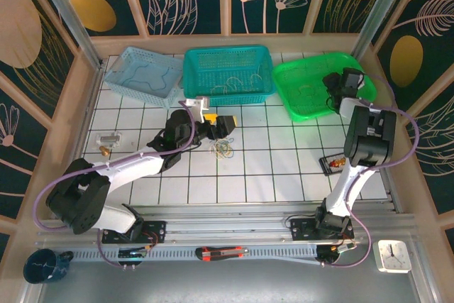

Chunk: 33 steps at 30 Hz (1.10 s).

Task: Untangle the cables

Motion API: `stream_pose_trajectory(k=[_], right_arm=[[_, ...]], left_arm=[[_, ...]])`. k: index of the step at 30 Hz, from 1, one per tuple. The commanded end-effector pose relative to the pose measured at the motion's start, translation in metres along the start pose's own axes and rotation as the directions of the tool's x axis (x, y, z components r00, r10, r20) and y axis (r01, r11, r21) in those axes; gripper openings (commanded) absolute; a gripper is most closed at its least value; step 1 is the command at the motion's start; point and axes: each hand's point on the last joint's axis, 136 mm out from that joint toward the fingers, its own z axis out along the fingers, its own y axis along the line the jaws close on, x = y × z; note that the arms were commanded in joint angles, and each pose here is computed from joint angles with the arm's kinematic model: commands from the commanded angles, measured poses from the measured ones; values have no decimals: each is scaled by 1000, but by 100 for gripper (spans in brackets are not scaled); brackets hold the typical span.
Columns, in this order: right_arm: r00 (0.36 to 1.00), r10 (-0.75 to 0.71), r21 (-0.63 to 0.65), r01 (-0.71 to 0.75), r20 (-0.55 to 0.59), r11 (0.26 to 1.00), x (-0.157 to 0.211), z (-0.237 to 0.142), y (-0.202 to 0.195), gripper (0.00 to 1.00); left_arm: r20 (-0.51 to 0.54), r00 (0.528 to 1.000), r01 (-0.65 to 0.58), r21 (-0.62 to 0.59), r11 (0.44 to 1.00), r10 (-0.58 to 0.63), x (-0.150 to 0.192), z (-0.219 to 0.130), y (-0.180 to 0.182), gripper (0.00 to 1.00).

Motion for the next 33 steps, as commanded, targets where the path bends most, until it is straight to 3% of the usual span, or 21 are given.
stream_pose_trajectory(k=[1,9,15,23,28,33], right_arm=[[998,-65,-172,68,19,983,-11,-27,59,61],[988,-156,-404,134,-22,905,21,-82,140,61],[960,-233,-509,124,-156,852,102,-140,163,61],[898,-339,-408,208,-280,889,194,-160,134,61],[877,-378,-282,298,-297,912,210,-135,114,62],[872,-410,-167,378,-268,911,199,-102,113,62]], left_arm=[[28,1000,0,16,1000,-1,-13,-2,-11,99],[40,999,3,-16,1000,-3,-12,-9,-5,99],[46,999,7,-36,999,-5,-11,-12,-1,99],[56,998,5,-47,999,-3,-13,-16,0,99],[69,998,7,-46,999,-4,-16,-18,-1,99],[84,996,2,-48,999,2,-19,-22,-2,99]])
